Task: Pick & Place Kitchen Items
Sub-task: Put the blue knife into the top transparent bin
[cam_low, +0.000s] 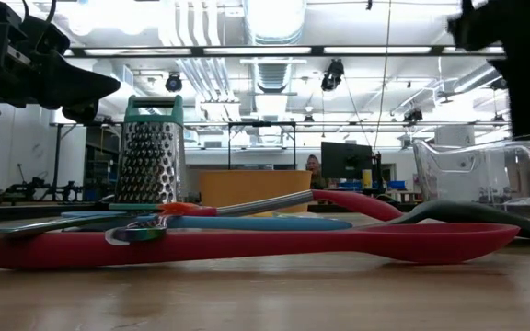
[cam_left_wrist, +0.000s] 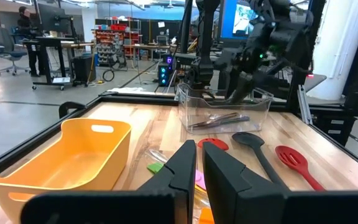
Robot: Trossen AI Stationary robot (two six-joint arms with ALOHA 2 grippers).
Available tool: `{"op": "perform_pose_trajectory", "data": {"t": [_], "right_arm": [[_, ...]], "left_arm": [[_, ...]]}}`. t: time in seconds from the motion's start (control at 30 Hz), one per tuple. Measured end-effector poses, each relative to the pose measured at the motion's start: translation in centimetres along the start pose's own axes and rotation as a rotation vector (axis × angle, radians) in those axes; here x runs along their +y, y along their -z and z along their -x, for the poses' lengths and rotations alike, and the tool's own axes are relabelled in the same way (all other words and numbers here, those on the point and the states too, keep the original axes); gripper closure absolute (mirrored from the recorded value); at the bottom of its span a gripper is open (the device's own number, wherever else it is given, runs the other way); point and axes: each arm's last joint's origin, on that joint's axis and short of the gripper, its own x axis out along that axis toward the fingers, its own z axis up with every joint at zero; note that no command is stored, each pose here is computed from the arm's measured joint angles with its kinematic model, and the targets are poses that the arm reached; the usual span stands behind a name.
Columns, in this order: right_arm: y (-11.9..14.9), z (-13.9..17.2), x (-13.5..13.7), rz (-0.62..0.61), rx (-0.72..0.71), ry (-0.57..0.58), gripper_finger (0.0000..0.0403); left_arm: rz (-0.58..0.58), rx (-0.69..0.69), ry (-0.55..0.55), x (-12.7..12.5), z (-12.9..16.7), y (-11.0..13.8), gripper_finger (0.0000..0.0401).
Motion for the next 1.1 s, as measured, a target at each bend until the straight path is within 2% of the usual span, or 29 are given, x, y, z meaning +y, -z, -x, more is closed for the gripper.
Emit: {"op": "perform_pose_trajectory", "data": {"t": [0.27,0.43,0.6,0.73,0.83,0.93,1.1], "right_arm": [[-1.2,2.4,2.4,-0.051,-0.088,-0.218,0.0232],[-2.1,2.4,4.6,-0.061,-0.213,-0.422,0.0217],[-2.9,2.4,6.9,-0.014,-0.299,-0.667,0.0209],[-3.8,1.8,8.2,-0.056,-0.349,-0.796,0.0207],[-4.1,0.3,9.3,-0.058,-0.350,-0.810,0.0210],[-4.5,-1.1,10.9,-0.038,-0.335,-0.774,0.0214],[-5.5,-2.0,14.0,-0.006,-0.314,-0.756,0.0220]], "left_arm": [[0.000,0.000,0.000,0.0,0.0,0.0,0.0366],[0.000,0.000,0.000,0.0,0.0,0.0,0.0366],[0.000,0.000,0.000,0.0,0.0,0.0,0.0366],[0.000,0.000,0.000,0.0,0.0,0.0,0.0366],[0.000,0.000,0.000,0.0,0.0,0.0,0.0366],[0.000,0.000,0.000,0.0,0.0,0.0,0.0366],[0.000,0.001,0.000,0.0,0.0,0.0,0.0366]]}}
